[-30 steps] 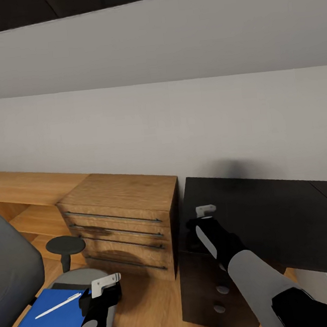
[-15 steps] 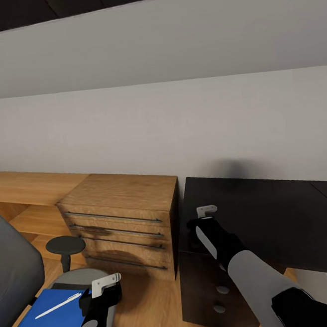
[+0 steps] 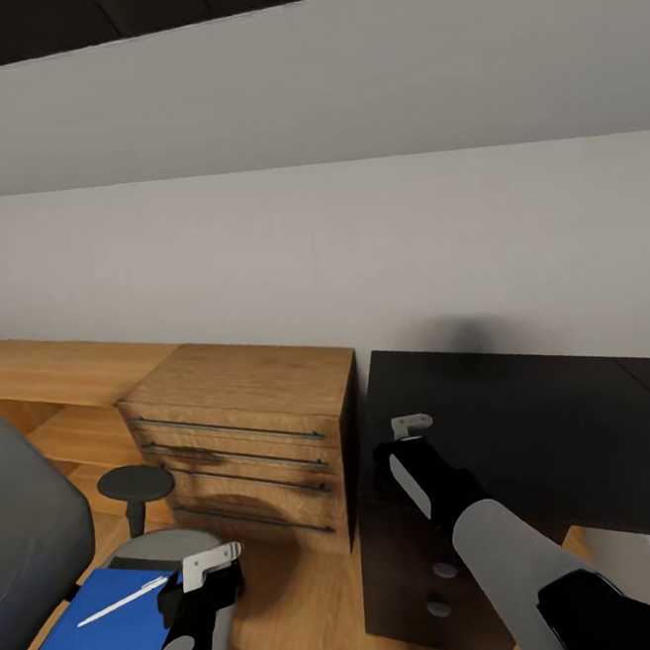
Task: In the bedroom, organize the workspace by keeping the computer under the desk, ensuring the monitor is on the desk, placing the keyboard on the desk next to the monitor, placing the mouse on the desk next to the keyboard, moving the folder from the swivel chair onto the desk next to the mouse, stacking the notebook on top of the folder with the pen on top of the notebook, and positioning the swivel chair next to the desk.
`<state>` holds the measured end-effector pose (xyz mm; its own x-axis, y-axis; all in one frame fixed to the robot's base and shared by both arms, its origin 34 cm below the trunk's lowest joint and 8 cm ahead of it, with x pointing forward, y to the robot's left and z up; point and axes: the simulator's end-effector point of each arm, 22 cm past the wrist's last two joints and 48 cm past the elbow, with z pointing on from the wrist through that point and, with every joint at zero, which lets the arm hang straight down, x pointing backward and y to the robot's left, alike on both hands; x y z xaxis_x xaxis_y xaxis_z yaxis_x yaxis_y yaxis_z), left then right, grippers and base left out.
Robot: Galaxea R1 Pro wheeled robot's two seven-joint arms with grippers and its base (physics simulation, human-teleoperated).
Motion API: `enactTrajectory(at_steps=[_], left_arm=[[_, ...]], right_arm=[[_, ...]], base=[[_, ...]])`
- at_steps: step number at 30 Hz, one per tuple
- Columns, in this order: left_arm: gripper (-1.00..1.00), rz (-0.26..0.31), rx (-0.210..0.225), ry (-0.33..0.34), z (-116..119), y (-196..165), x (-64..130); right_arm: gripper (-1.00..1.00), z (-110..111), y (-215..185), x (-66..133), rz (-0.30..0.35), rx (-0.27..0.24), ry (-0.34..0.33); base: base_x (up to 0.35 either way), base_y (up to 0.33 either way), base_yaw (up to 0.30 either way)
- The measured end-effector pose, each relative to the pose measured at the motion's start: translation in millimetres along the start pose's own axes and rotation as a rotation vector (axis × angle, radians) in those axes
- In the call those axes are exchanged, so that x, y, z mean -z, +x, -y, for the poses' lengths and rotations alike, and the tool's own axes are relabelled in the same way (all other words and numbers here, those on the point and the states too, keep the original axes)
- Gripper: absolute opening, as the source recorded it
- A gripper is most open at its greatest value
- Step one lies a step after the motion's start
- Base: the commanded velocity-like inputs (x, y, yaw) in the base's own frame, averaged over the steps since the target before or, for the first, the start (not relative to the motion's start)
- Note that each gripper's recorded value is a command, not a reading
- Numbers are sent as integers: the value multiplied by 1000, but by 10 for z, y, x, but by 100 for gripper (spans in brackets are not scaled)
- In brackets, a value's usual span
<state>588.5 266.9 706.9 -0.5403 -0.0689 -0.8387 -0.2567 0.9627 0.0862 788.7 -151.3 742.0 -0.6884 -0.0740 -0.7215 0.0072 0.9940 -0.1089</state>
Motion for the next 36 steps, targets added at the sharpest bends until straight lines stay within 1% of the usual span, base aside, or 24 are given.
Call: enactTrajectory(at_steps=[10,11,30,34,36], left_arm=[[100,2,1,1,1,-7,4],[100,2,1,1,1,-7,4],[100,-1,1,0,0,4,1],[100,-2,1,0,-1,7,1],[100,-4,4,1,2,12,1]], right_arm=[[-100,-6,-5,2,3,-2,-2],[100,-6,-4,2,3,-2,-2],[100,-13,-28,8,9,-4,-6],[100,-11,-85,18,27,-8,-6],[100,-15,-178,42,51,-14,-9]], base=[[-20,15,0],[0,0,0],[0,0,0],[0,0,0],[0,0,0]])
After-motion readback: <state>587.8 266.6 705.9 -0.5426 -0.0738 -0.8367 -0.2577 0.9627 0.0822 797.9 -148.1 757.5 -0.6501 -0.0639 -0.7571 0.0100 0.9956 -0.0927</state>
